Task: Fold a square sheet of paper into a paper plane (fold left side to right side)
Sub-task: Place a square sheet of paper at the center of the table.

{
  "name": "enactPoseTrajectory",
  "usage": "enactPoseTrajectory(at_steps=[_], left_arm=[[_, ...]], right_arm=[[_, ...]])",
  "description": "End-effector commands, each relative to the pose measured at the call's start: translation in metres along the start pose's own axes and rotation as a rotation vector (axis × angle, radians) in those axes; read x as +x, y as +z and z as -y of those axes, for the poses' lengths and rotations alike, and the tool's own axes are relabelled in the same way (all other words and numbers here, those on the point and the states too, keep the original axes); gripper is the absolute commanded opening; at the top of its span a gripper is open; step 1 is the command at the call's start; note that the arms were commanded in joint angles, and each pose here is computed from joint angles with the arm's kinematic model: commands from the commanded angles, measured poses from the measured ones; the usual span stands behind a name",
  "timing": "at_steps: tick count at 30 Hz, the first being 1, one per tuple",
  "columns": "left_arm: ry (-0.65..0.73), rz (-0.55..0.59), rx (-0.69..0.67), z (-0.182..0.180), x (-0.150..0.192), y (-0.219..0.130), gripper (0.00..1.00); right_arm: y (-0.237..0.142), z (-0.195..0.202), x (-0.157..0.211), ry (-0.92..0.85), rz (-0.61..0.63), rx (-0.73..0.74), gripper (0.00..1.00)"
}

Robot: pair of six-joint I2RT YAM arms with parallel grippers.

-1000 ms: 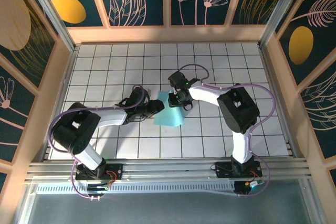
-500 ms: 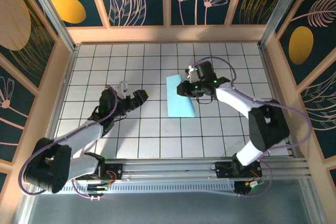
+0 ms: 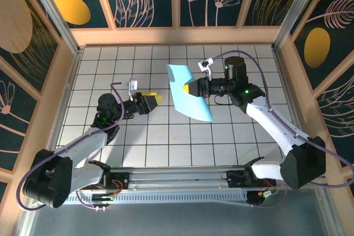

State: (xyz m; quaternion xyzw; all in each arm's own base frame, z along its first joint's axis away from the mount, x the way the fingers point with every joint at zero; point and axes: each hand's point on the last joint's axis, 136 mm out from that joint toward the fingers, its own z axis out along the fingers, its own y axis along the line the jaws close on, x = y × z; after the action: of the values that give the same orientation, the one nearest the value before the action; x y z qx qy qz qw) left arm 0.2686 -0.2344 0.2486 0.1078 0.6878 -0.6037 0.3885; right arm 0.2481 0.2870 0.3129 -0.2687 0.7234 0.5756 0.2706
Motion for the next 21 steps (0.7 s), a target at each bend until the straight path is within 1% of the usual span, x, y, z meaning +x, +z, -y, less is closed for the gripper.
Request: enactPoseTrajectory(at_steps=[1,4,7,10,11,13,15,17,18,20,21], left_arm=[[0.117,-0.01,0.134,0.034,-0.014,0.006,0.98],[0.136,-0.036,0.181,0.045,-0.013,0.011,0.97],[0.157,-0.061,0.22,0.055,-0.011,0.015,0.97],[0.165,-0.083,0.24,0.06,-0.009,0.019,0.93],[0.168,-0.086,0.246,0.061,-0.009,0.02,0.89],[0.169,-0.088,0.252,0.063,-0.009,0.021,0.8],[0.174,-0.085,0.254,0.065,-0.01,0.02,0.66],[0.175,-0.085,0.255,0.066,-0.01,0.02,0.46],[0.177,-0.084,0.254,0.066,-0.01,0.02,0.38],[0.175,-0.089,0.241,0.064,-0.009,0.02,0.25],[0.174,-0.091,0.232,0.062,-0.008,0.02,0.21]], right_arm=[[-0.002,-0.05,-0.006,-0.075,-0.009,-0.173,0.23],[0.002,-0.061,-0.005,-0.089,-0.02,-0.211,0.23],[0.007,-0.064,-0.005,-0.094,-0.034,-0.227,0.23],[0.01,-0.059,-0.005,-0.093,-0.041,-0.223,0.23],[0.012,-0.054,-0.004,-0.089,-0.043,-0.207,0.23],[0.014,-0.045,-0.002,-0.089,-0.051,-0.166,0.23],[0.016,-0.038,0.0,-0.089,-0.061,-0.138,0.23],[0.017,-0.032,0.003,-0.083,-0.071,-0.115,0.23],[0.018,-0.029,0.005,-0.08,-0.074,-0.105,0.23],[0.018,-0.022,0.006,-0.073,-0.076,-0.08,0.23],[0.017,-0.02,0.007,-0.072,-0.075,-0.071,0.23]])
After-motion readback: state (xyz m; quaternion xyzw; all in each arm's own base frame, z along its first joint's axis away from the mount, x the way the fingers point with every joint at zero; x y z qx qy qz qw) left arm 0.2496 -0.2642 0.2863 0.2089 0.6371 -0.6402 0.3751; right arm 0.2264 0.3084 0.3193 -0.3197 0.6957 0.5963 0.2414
